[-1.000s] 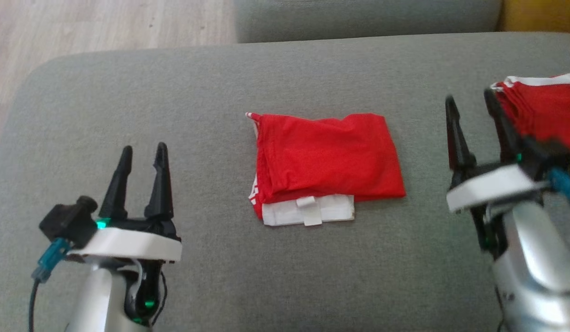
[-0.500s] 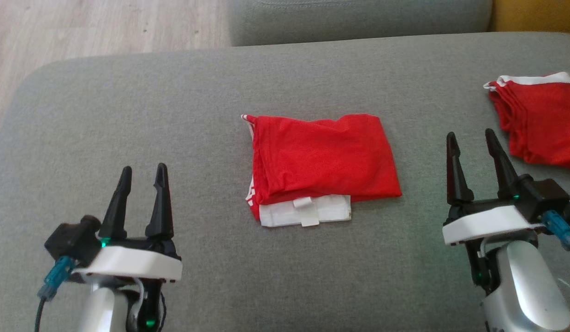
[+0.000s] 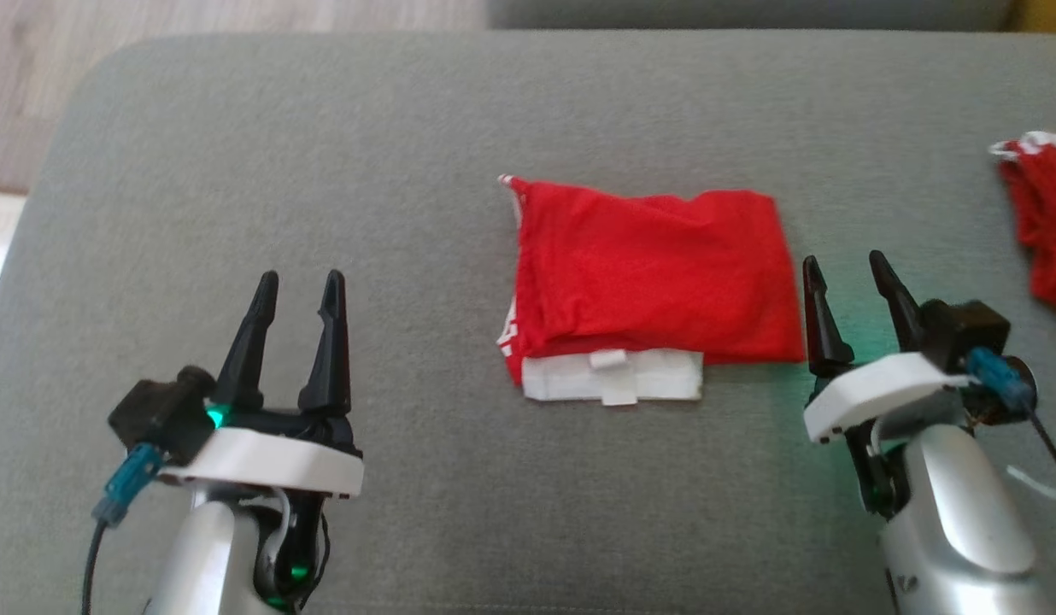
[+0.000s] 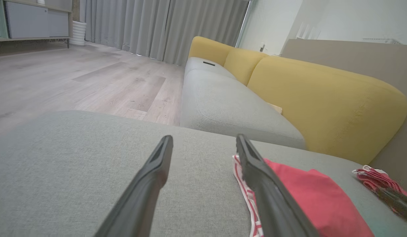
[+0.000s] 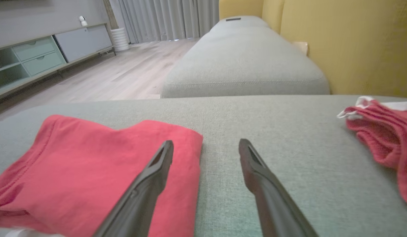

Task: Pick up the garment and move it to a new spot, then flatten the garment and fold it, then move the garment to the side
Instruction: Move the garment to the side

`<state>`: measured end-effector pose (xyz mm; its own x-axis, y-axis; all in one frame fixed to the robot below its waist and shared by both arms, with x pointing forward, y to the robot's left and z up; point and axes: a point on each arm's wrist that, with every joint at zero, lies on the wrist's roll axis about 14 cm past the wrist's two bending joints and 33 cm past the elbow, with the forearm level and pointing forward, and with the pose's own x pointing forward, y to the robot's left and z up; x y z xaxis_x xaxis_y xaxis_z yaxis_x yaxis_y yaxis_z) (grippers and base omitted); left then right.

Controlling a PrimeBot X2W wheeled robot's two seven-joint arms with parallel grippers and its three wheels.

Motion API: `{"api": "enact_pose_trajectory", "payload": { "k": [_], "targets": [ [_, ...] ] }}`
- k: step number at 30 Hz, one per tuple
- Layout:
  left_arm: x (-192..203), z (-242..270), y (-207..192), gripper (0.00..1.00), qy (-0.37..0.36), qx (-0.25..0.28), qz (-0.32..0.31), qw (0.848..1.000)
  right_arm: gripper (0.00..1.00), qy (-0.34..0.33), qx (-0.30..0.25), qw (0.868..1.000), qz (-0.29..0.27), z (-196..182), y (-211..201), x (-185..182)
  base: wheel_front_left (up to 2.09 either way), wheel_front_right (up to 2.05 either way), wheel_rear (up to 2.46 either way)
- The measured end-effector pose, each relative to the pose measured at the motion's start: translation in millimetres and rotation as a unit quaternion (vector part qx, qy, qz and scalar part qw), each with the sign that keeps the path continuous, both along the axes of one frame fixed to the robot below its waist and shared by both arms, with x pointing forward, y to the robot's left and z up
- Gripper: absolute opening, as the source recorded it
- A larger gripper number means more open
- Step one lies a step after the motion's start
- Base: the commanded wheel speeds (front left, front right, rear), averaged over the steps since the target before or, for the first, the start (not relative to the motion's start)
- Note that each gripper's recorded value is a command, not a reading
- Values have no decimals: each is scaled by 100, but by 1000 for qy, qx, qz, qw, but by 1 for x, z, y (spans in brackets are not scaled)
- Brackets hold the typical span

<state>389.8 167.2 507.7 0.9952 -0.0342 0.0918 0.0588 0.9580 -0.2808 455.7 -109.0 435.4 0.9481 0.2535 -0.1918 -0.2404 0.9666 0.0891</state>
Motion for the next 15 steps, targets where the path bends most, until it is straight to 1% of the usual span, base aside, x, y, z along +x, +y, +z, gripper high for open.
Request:
{"api": "enact_pose_trajectory", "payload": {
  "k": [5, 6, 10, 15],
  "targets": [
    [0, -7, 11, 100, 11, -3, 16, 1000, 100, 70, -1, 997, 18, -35, 17, 7, 0, 0, 0],
    [0, -7, 11, 100, 11, -3, 16, 1000, 100, 70, -1, 997, 18, -35, 17, 7, 0, 0, 0],
    [-2, -11, 16, 100, 19, 0, 23, 1000, 100, 131, -8, 991, 29, -66, 26, 4, 0, 0, 0],
    [-4, -15, 21, 100, 26, 1, 34, 999, 100, 147, -7, 988, 41, -70, 38, 15, 0, 0, 0]
  ]
}}
